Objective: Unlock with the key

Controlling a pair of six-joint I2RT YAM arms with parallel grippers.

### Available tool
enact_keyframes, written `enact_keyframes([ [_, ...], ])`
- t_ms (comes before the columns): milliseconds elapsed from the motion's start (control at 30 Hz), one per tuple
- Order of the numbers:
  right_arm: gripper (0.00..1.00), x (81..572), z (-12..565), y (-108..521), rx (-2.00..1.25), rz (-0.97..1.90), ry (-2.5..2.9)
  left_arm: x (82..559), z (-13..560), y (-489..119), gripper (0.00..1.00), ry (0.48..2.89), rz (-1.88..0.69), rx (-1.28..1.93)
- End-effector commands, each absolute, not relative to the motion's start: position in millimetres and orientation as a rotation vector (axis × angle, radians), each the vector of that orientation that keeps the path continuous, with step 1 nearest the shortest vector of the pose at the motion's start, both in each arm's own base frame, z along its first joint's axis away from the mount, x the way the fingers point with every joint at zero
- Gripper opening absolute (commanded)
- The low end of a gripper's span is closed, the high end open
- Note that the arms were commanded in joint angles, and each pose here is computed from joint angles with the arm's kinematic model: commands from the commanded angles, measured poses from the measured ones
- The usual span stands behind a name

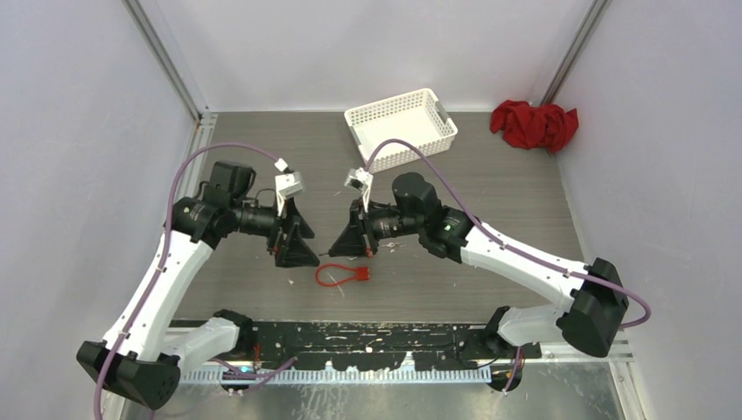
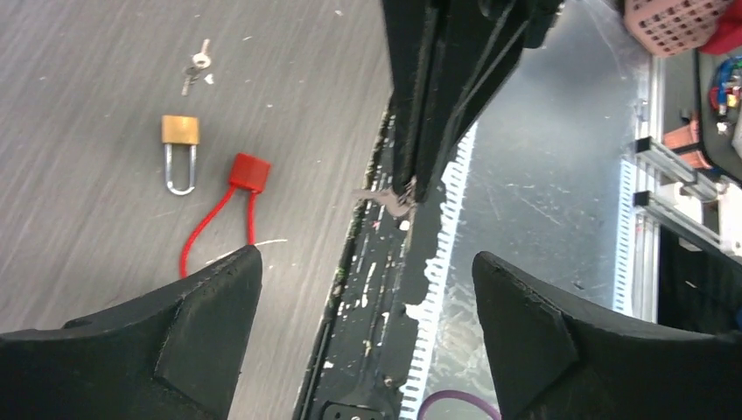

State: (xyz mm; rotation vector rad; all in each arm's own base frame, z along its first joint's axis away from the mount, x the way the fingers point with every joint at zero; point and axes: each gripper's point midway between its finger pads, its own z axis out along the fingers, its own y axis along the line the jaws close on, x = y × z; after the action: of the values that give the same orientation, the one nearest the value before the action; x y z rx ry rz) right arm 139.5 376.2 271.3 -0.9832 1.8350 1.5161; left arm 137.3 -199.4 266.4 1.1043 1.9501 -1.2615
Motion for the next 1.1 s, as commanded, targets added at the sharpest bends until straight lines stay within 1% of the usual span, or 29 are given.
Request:
enact_keyframes([
  [0,0.01,153,266,357,-0.892,1.438,1.85,168,261,-194,0.91,1.956,-1.071,1.149],
  [67,0.01,165,252,342,-0.816,1.38,1.925,184,243,-189,0.89,2.009,-0.987,1.174],
  [167,0.01,182,236,313,-0.692,1.328,2.03,204,216,-187,0.81,2.077,-0.909,1.236],
  [300,0.01,185,227,286,-0.596,1.244,2.075,225,178,-195,0.78,2.147,-0.834,1.329],
  [367,0.01,187,226,275,-0.556,1.196,2.099,234,160,-206,0.79,2.155,-0.8,1.374],
  [467,0.01,186,226,264,-0.504,1.15,2.117,248,137,-226,0.86,2.146,-0.729,1.431],
  [533,0.01,185,227,257,-0.477,1.126,2.128,255,122,-239,0.87,2.137,-0.69,1.476],
  [600,0.01,183,225,250,-0.454,1.103,2.149,262,104,-253,0.9,2.142,-0.675,1.512],
  [833,0.01,176,233,233,-0.409,1.06,2.172,269,69,-290,0.89,2.15,-0.655,1.582],
  [1067,0.01,166,243,223,-0.402,1.052,2.154,273,53,-306,0.88,2.125,-0.59,1.578],
])
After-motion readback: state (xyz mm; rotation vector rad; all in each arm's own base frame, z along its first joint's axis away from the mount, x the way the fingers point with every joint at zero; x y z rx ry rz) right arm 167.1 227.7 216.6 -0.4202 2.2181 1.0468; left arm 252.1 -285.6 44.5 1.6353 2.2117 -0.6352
